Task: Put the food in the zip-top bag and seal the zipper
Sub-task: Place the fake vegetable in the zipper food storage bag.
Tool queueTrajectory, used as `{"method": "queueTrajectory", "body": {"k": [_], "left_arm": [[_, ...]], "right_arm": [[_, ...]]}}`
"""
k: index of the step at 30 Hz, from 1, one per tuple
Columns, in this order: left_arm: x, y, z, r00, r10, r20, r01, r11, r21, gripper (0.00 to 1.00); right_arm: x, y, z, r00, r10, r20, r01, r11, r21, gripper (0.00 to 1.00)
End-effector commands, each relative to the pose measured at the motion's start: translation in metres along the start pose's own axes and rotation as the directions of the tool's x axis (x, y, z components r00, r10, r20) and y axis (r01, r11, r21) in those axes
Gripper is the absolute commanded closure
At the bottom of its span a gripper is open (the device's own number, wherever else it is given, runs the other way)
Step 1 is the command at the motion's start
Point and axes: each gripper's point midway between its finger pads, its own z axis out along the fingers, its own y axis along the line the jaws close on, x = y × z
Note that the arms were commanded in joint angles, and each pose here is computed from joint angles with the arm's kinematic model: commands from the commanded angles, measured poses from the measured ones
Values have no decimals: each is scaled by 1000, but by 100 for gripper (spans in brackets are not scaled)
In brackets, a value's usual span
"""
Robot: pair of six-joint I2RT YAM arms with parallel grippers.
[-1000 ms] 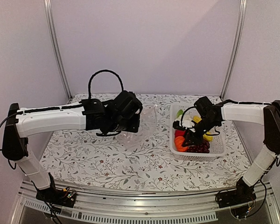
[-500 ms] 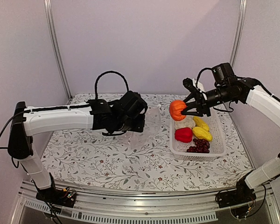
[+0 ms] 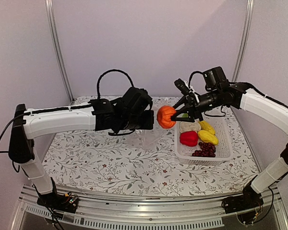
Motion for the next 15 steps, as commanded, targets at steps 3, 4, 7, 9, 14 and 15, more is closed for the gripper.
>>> {"method": "queueTrajectory", "body": {"k": [3, 4, 7, 9, 14, 15], "left_arm": [[-32, -17, -29, 990, -119, 80, 104, 981, 164, 100], [-34, -18, -31, 988, -129, 85, 113, 978, 176, 100], [-36, -20, -35, 985, -148, 93, 126, 971, 205, 100], [-37, -22, -36, 984, -152, 93, 129, 968, 217, 100], [-31, -24, -31, 986, -151, 71, 131, 965, 226, 100], [-30, -23, -29, 986, -152, 69, 133, 966, 222, 100]], "right_arm": [[3, -25, 16, 997, 72, 27, -74, 994, 84, 81], [7, -32, 20, 997, 79, 12, -80, 990, 116, 80], [19, -52, 26, 993, 117, -29, -108, 971, 214, 79], [27, -65, 30, 986, 159, -48, -141, 954, 266, 75], [25, -69, 37, 982, 175, -70, -146, 940, 310, 43], [21, -67, 37, 984, 166, -69, -138, 943, 302, 35]]}}
